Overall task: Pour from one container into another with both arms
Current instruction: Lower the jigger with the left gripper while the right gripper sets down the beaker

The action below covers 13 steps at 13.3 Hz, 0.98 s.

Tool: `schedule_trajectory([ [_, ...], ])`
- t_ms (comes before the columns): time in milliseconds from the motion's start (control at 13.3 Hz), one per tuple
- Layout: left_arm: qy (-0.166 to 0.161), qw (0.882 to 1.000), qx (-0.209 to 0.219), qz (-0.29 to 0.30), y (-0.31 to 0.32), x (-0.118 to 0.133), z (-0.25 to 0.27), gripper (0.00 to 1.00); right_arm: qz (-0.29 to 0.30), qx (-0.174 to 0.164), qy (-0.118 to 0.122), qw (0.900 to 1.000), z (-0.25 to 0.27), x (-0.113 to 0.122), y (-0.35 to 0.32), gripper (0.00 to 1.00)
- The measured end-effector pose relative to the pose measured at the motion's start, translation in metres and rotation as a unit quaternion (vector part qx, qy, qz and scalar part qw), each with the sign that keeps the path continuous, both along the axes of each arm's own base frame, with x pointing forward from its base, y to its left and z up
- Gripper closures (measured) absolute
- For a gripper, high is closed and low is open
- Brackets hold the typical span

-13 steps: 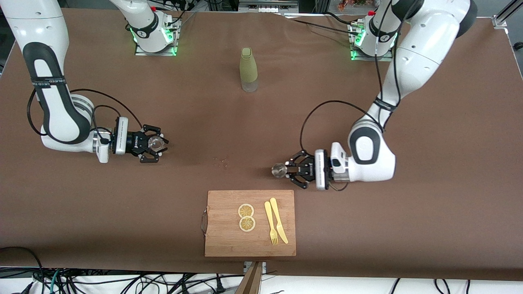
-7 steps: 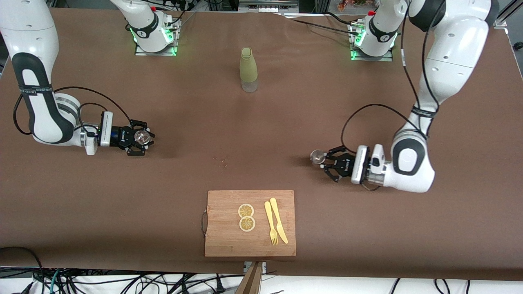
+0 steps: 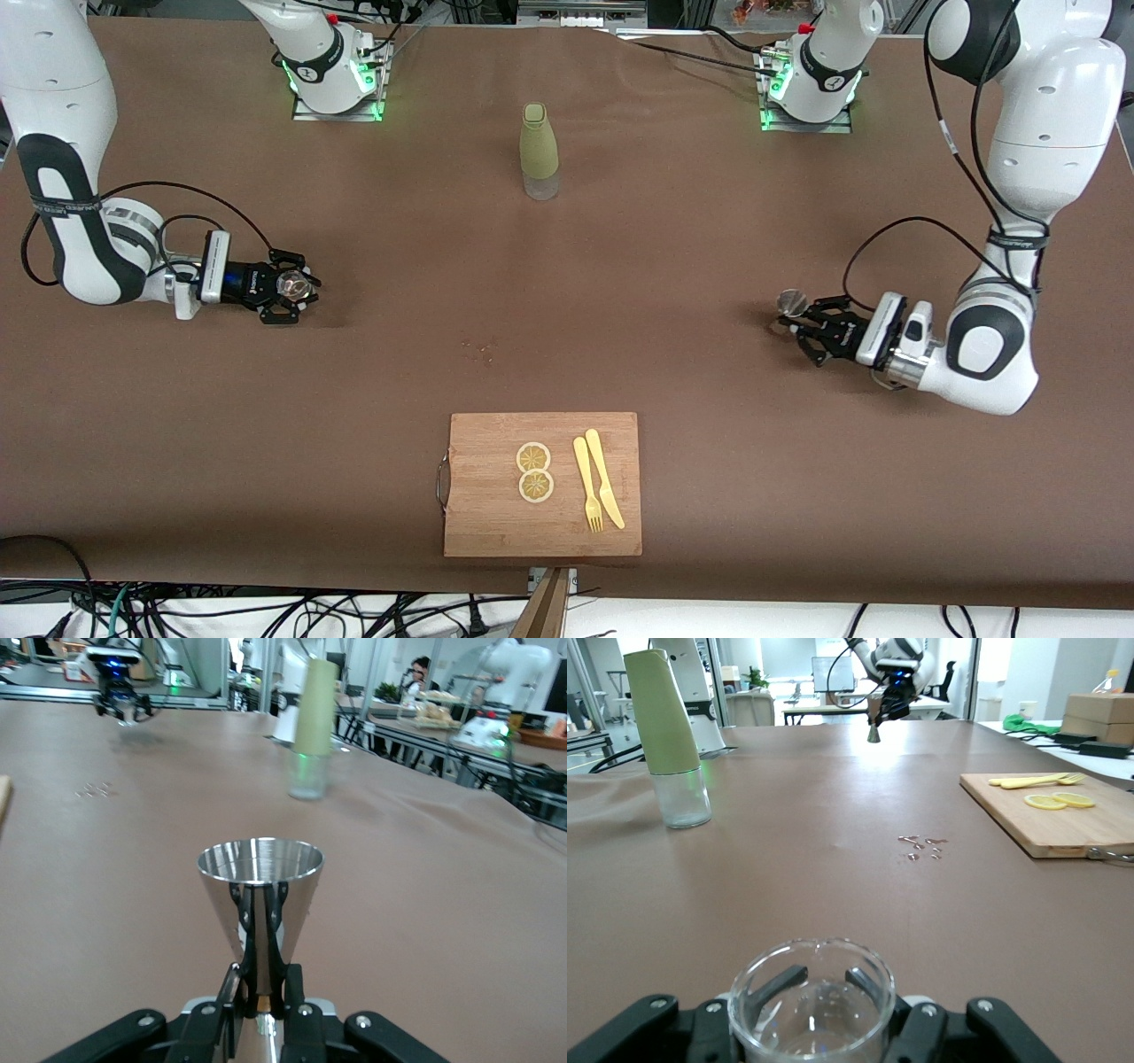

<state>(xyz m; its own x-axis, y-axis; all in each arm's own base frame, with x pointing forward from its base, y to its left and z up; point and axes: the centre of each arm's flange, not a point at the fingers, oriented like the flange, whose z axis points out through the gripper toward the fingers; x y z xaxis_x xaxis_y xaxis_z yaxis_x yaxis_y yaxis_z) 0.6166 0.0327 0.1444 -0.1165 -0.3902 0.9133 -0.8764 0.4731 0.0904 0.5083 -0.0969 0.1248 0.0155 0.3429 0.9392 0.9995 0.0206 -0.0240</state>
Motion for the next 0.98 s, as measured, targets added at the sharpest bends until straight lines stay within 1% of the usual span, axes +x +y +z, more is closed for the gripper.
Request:
schedule_trajectory([
  [225,-0.006,1.0,-0.008,-0.019,0.035,-0.016,-0.016,0.78,-0.013,0.0,0.004,1.0,-0.005,-0.007,-0.018,0.68],
  [526,-0.026,0.998,-0.048,-0.039,0.045,-0.03,-0.042,0.78,-0.035,0.008,0.006,0.999,-0.018,-0.011,-0.024,0.68],
  [751,-0.026,0.997,-0.052,-0.041,0.045,-0.032,-0.044,0.78,-0.053,0.017,0.008,0.998,-0.031,-0.013,-0.023,0.68],
  [977,-0.02,0.998,-0.052,-0.039,0.051,-0.035,-0.045,0.78,-0.059,0.02,0.008,0.998,-0.036,-0.012,-0.023,0.67],
])
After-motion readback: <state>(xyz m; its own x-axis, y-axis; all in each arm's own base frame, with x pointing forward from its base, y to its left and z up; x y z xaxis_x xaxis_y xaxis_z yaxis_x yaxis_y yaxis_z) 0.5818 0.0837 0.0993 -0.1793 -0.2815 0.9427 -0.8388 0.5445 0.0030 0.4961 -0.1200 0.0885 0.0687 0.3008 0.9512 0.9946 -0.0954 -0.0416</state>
